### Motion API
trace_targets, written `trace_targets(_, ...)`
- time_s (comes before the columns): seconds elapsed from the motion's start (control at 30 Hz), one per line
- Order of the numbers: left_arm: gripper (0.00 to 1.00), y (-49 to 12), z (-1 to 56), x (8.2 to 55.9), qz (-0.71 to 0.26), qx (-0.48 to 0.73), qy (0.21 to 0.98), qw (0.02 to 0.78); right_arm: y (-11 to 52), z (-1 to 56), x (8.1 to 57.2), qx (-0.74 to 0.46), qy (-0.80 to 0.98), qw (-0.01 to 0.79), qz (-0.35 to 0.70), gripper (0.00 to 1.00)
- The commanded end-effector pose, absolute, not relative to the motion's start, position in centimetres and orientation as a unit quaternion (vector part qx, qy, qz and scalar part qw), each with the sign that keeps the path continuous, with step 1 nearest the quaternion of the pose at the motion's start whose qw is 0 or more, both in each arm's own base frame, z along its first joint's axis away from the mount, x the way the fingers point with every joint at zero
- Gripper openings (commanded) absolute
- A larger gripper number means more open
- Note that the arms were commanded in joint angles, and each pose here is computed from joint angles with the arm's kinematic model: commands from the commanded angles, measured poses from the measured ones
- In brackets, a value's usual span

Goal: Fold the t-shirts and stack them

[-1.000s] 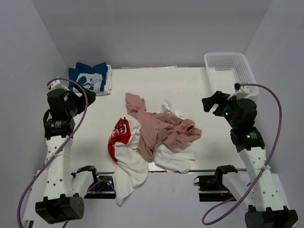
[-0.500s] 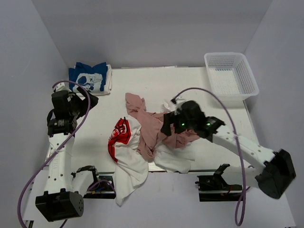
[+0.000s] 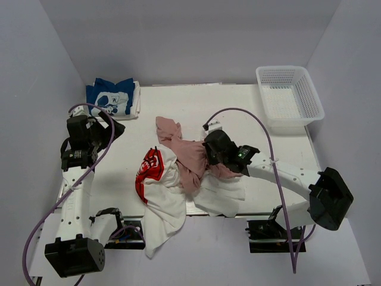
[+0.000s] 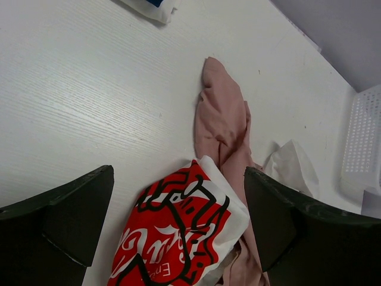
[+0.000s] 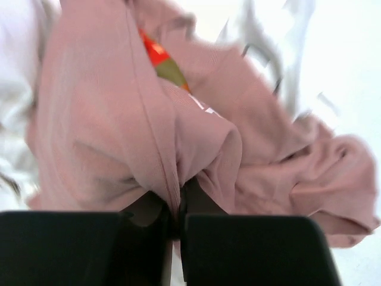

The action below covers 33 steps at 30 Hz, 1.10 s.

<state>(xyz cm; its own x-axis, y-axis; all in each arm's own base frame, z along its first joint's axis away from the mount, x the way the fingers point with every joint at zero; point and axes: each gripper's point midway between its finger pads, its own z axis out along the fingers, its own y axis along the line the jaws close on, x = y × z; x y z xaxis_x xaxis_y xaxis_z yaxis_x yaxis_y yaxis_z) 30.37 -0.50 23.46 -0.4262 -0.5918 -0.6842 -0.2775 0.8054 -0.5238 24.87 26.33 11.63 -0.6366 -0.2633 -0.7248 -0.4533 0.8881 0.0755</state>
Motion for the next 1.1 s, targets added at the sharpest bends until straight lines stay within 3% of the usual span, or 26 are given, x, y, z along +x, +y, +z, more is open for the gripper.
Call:
trace_targets(0.0,1.0,-1.2,23.5,30.2,-0.183,-0.247,0.829,0.466,27.2,18.7,29.2,-0.128,0.852,0.491,0.131,0.0)
trace_targets(0.13,1.0,-1.6,23.1,30.3,-0.192,-0.238,0.833,0.46,24.9,28.3,32.0,-0.044,0.786,0.6,0.141,0.0)
trace_targets(0.23,1.0,-2.5,22.8,30.7,-0.215,-0.225,0.835,0.453,22.5,34.8,34.4,-0.008,0.752,0.653,0.091,0.0)
trace_targets(0.27,1.0,-2.8,22.0,30.6,-0.222,-0.223,0.841,0.44,21.9,39.6,34.9,0.019,0.723,0.682,0.103,0.0)
trace_targets(0.37,1.0,-3.0,21.4,30.9,-0.225,-0.218,0.845,0.433,18.6,41.7,37.8,0.04,0.711,0.702,0.025,0.0)
trace_targets(0.47,1.0,-3.0,20.9,30.8,-0.224,-0.221,0.849,0.424,14.6,48.8,40.9,0.065,0.661,0.748,-0.016,0.0)
trace_targets(0.7,1.0,-2.6,20.3,30.6,-0.214,-0.229,0.852,0.419,6.1,57.4,47.3,0.099,0.599,0.787,-0.111,0.0)
trace_targets(0.87,1.0,-2.9,19.9,30.7,-0.222,-0.225,0.854,0.413,-1.0,57.5,50.9,0.118,0.577,0.789,-0.174,0.0)
trace_targets(1.07,1.0,-4.5,19.2,31.1,-0.267,-0.205,0.853,0.399,-6.1,42.6,57.4,0.089,0.696,0.688,-0.185,0.0)
